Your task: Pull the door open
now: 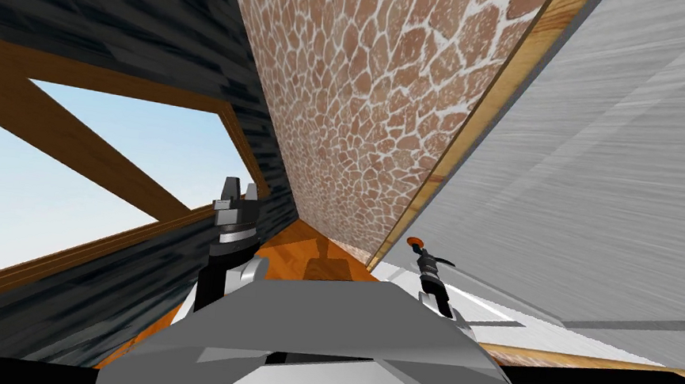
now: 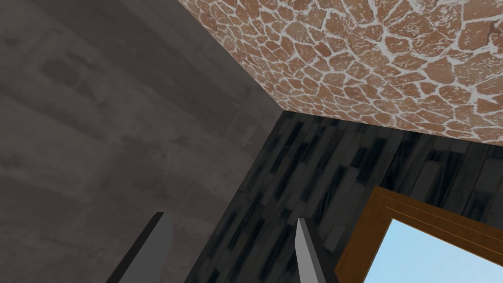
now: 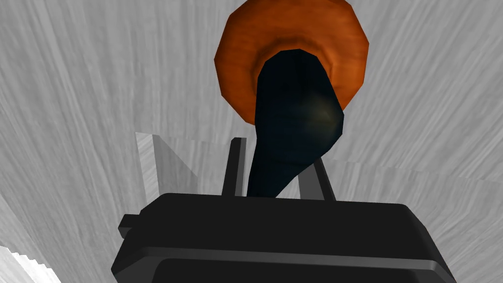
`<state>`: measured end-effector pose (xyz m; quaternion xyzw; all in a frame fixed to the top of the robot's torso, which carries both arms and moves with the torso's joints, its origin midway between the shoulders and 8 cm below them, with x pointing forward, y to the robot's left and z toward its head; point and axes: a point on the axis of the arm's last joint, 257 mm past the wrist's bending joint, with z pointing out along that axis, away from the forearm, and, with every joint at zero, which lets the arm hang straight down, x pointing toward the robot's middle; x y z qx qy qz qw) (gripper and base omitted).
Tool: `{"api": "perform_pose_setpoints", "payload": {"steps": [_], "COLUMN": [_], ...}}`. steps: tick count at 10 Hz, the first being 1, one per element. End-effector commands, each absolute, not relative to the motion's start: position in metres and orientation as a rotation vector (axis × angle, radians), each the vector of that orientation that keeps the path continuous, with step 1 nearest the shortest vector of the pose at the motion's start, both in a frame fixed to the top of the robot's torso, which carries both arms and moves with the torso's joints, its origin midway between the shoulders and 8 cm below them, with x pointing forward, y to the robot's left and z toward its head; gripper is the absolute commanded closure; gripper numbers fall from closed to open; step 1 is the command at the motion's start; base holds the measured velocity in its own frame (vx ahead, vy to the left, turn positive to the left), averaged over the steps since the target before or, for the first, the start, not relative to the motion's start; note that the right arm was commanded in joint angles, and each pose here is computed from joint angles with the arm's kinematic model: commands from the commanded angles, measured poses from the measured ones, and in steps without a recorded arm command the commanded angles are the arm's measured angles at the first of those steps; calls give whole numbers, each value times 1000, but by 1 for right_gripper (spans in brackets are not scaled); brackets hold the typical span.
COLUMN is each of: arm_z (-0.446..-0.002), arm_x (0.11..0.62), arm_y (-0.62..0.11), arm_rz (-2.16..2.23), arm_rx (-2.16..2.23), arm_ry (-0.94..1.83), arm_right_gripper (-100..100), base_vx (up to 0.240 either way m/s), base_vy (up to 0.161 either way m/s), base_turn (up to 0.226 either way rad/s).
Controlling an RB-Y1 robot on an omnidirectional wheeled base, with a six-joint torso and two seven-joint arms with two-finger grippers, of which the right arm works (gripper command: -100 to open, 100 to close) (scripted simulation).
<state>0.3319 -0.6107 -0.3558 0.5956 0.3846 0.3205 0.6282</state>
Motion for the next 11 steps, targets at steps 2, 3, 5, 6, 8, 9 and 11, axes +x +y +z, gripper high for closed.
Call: {"api": "perform_pose_setpoints", "payload": {"steps": [2, 3, 5, 6, 8, 9, 11], "arm_z": [-356, -356, -355, -355, -355, -355, -359], "arm_x": [336, 338, 342, 345, 348, 349, 346], "arm_y": [-601, -597, -586, -578, -568, -565, -557], "arm_rz": [761, 775, 806, 828, 857, 865, 884], "arm_rx": [1351, 1343, 1326, 1315, 1301, 1296, 1293], "arm_ry": [907, 920, 948, 969, 995, 1003, 1024], "arm_right_gripper": [100, 100, 100, 100, 100, 100, 100], "base_vx": [-182, -195, -204, -281, -248, -219, -133], "base_vy": [-19, -12, -5, -21, -36, -9, -6], "base_turn": [63, 73, 65, 87, 80, 43, 36]}}
